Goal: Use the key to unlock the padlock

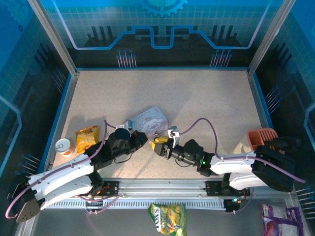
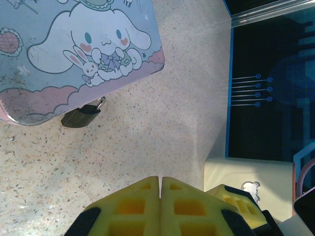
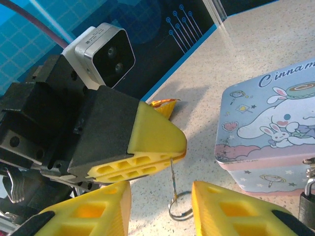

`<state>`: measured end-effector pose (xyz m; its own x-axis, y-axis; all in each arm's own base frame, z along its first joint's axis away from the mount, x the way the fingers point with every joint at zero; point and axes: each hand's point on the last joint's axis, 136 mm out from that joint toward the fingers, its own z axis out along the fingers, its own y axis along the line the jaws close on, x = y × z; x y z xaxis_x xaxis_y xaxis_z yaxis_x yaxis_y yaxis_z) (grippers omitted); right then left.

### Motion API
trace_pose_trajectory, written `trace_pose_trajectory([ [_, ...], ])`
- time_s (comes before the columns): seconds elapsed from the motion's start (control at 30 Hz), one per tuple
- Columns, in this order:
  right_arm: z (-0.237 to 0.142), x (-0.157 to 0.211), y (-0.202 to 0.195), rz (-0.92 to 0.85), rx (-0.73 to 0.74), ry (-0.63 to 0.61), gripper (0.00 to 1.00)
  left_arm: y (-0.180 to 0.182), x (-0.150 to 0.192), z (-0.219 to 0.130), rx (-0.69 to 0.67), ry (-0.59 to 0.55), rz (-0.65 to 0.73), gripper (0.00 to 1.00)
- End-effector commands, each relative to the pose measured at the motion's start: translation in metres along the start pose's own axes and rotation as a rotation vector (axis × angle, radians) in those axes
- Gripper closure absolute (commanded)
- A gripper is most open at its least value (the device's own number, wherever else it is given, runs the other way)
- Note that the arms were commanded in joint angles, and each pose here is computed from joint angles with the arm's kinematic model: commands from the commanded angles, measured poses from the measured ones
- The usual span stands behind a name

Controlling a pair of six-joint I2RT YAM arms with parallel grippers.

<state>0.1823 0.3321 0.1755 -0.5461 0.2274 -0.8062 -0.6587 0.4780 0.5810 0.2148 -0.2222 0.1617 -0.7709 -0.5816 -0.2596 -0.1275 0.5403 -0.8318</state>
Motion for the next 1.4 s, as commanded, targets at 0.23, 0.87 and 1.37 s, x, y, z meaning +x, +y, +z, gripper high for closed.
trace_pose_trajectory([
  [0.23,0.009,-0.008,0.012,0.028,-0.044,-0.045,0.67,-0.016,0.004,-0.004,0.04,0.031,-0.015,1.0],
  [0.87,0.017,0.008,0.011,0.049,-0.042,-0.012,0.8,-0.019,0.003,-0.008,0.061,0.02,-0.025,1.0],
  [1.37,0.015,0.015,0.006,0.037,-0.011,0.007,0.8,-0.02,0.0,-0.009,0.066,0.01,-0.018,1.0],
])
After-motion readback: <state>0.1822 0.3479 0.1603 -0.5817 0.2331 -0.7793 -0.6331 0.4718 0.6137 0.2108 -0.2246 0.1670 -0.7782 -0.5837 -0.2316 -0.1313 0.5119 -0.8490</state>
